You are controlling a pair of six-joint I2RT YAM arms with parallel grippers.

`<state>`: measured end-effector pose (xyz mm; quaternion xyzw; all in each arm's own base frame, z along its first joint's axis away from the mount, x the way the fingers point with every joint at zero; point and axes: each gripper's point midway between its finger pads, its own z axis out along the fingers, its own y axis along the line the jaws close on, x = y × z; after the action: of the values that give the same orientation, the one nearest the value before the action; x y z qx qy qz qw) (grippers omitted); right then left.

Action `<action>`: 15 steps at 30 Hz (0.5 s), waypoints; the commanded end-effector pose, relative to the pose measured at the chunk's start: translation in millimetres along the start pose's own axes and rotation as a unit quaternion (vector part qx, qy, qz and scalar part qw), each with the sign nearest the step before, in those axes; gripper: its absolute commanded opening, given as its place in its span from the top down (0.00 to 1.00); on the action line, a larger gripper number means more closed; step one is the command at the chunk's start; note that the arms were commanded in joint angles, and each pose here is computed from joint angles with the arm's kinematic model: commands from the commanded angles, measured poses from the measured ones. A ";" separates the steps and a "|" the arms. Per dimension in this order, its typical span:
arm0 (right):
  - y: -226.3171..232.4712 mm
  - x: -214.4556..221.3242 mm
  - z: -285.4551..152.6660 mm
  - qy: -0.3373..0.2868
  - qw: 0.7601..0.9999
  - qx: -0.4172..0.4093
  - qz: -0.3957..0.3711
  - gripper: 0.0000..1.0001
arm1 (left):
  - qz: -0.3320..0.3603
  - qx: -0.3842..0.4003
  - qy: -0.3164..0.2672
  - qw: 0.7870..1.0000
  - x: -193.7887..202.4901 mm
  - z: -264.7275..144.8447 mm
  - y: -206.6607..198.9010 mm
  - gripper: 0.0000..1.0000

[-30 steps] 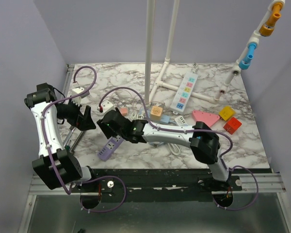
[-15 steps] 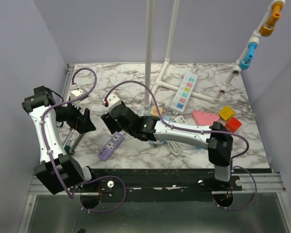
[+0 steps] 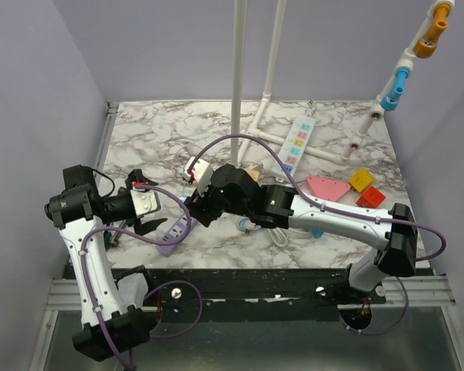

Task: Pull the plug off the socket
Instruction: Remove the plug from the socket.

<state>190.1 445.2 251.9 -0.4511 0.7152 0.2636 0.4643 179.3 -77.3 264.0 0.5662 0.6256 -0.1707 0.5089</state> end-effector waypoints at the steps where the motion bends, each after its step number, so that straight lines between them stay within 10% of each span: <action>1: 5.6 -5.0 -3.1 -0.007 0.998 -0.026 -0.054 0.99 | 0.033 0.021 -0.065 0.997 -25.8 8.4 -6.0 0.01; 15: 5.9 -29.0 -20.4 -0.112 0.988 -0.031 -0.102 0.99 | 0.005 0.085 -0.135 0.987 -53.6 21.7 -38.1 0.02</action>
<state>179.5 428.6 226.2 -0.5199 0.6631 0.2495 0.4772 162.9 -118.7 279.5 0.5914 0.5485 -0.2453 0.5377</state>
